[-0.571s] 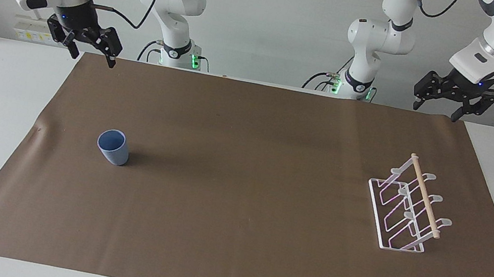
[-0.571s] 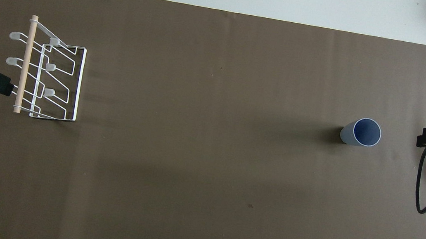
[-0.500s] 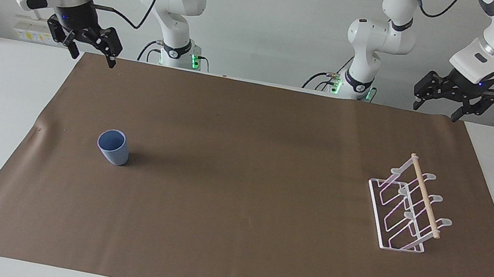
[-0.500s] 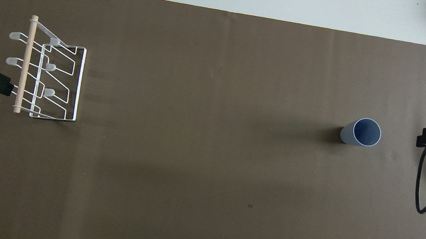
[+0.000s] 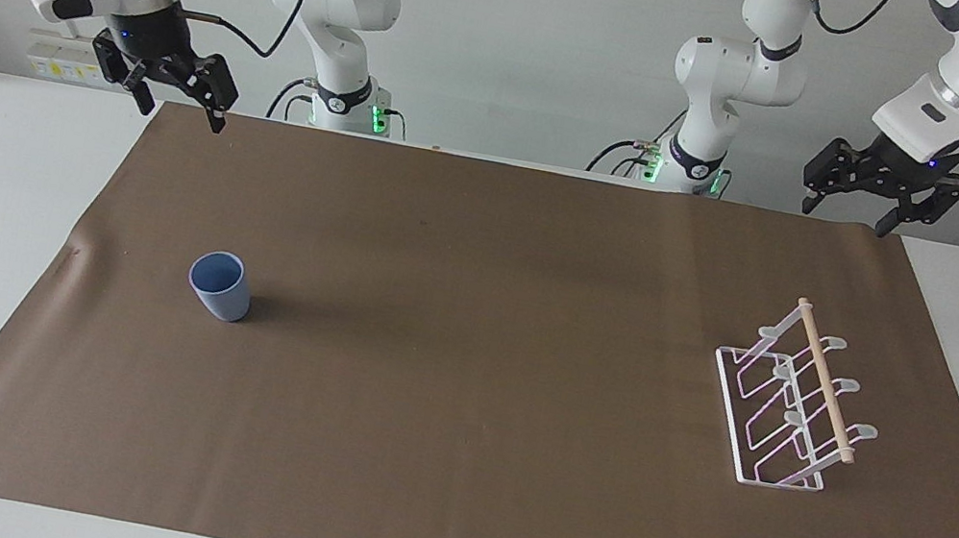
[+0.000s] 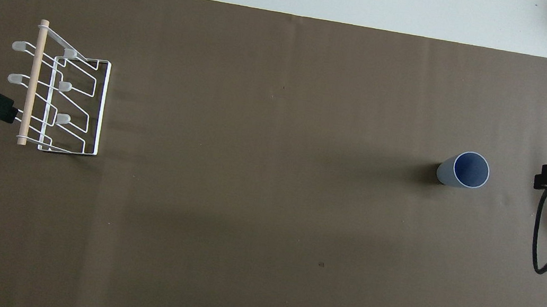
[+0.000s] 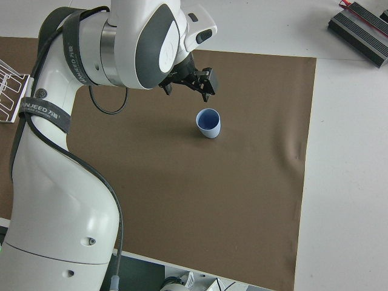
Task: Hang cup on cup holder
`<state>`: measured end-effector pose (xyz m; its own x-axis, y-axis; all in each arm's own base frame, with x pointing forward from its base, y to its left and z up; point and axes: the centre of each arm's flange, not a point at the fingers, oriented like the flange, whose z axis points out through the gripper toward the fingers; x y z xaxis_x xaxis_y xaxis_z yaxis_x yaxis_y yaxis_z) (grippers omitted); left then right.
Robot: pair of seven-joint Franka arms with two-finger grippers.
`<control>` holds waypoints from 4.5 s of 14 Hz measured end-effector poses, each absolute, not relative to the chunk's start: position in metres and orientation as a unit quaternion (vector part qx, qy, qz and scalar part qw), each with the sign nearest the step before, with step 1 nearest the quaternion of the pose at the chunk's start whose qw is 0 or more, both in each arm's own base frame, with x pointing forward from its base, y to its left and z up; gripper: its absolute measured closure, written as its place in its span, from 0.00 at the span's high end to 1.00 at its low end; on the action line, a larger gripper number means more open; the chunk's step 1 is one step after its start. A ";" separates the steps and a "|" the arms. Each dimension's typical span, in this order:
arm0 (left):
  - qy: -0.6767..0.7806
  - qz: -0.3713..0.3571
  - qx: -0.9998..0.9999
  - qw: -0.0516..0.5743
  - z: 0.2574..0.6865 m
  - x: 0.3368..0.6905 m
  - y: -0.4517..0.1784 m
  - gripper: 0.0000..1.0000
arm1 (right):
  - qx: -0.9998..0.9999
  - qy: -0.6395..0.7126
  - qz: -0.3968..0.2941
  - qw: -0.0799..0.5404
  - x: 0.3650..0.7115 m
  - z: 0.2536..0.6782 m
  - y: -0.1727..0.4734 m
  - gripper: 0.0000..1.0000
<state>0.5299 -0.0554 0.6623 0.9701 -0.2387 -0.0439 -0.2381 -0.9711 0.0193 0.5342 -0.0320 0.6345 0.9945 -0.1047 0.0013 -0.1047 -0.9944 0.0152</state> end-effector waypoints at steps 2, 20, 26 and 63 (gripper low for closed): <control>-0.120 -0.023 0.992 0.007 0.662 0.530 -0.055 1.00 | 0.999 -0.052 -0.001 0.008 0.534 0.633 -0.032 1.00; -0.117 -0.024 0.993 0.007 0.662 0.530 -0.052 1.00 | 0.999 -0.032 0.000 0.009 0.534 0.621 -0.031 1.00; -0.116 -0.024 0.993 0.007 0.662 0.530 -0.052 1.00 | 1.000 -0.004 0.016 0.010 0.547 0.586 -0.033 1.00; -0.118 -0.024 0.993 0.007 0.662 0.530 -0.053 1.00 | 0.998 0.050 0.038 -0.015 0.585 0.375 -0.077 0.34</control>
